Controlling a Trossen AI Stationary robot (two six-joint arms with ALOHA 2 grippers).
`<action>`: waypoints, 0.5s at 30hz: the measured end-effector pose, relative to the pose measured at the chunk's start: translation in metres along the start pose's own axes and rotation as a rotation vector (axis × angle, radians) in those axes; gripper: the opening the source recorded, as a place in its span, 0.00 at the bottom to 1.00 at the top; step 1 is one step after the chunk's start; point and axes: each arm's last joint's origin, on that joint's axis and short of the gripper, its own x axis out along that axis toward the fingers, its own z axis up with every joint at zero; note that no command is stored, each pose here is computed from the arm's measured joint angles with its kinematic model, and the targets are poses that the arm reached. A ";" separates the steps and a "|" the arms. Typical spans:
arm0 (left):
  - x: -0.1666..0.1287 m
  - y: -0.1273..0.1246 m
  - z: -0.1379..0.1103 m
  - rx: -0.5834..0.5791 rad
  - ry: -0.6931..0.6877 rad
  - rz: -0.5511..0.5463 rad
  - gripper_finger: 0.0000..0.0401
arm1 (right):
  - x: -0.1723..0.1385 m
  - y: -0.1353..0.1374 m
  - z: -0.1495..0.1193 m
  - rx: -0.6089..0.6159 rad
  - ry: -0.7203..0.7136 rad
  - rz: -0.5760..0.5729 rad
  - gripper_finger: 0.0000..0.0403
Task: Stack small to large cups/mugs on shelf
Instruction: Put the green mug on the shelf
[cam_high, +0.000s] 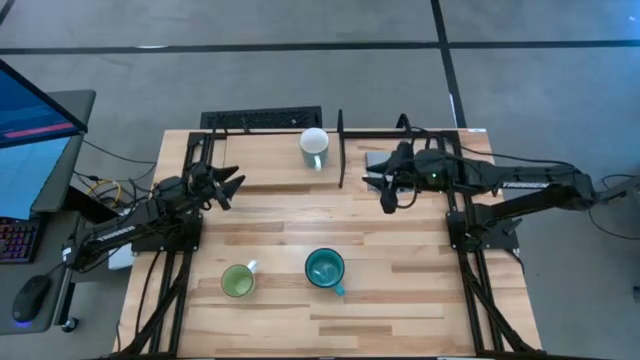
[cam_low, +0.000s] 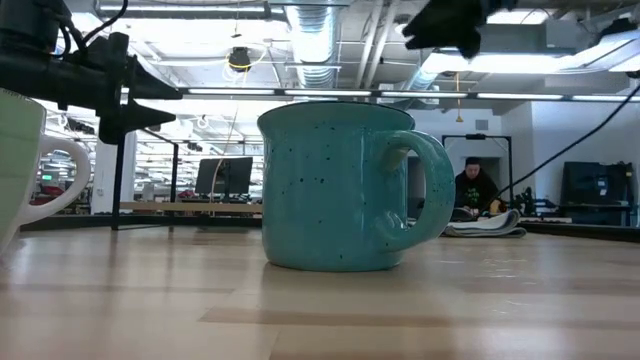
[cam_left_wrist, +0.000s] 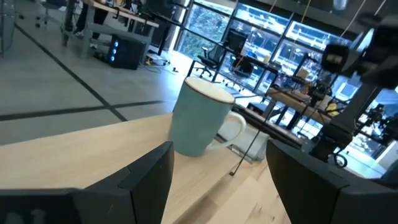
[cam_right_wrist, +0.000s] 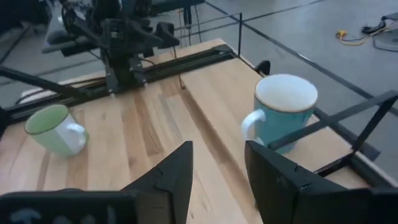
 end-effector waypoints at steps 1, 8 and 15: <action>0.000 0.000 0.001 -0.002 -0.009 -0.003 0.62 | 0.001 -0.001 -0.005 0.006 -0.001 0.001 0.41; -0.001 -0.006 0.014 -0.021 -0.136 -0.059 0.62 | 0.020 -0.003 -0.034 0.002 0.019 -0.052 0.41; -0.005 -0.013 0.027 -0.003 -0.152 -0.139 0.62 | 0.034 -0.004 -0.056 0.048 -0.118 -0.055 0.41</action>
